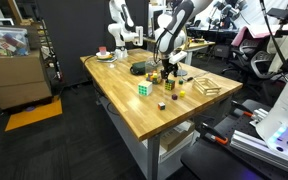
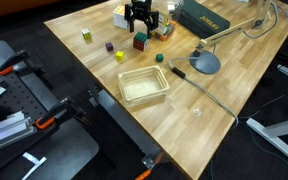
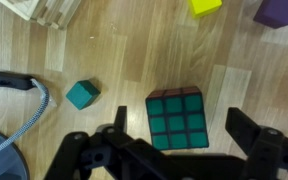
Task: Move the rubik's cube next to the green block closer to you
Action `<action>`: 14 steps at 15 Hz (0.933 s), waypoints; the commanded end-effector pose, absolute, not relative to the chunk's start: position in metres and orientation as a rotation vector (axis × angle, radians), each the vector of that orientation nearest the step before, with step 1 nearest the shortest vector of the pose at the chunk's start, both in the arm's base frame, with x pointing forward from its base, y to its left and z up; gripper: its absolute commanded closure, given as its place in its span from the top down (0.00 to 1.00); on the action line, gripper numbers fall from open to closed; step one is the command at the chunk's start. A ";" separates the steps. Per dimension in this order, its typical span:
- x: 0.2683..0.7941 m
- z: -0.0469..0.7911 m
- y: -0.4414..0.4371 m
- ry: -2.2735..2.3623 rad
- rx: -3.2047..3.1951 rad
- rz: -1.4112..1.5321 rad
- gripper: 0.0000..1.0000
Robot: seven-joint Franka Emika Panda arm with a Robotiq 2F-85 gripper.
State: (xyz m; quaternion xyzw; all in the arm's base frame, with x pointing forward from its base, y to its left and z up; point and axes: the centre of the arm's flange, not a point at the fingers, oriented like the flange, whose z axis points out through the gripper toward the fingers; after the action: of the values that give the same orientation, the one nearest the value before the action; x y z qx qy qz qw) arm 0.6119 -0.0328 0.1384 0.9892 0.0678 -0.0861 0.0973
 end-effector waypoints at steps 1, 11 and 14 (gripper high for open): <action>0.634 0.136 -0.037 0.264 2.904 -0.247 1.00; 0.632 0.115 -0.031 0.290 2.944 -0.303 0.74; 0.633 0.121 -0.026 0.291 2.967 -0.292 0.58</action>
State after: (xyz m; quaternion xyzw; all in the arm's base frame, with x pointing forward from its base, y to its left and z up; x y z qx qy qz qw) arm 0.6299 -0.0275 0.1198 0.9882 0.0904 -0.0870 0.0880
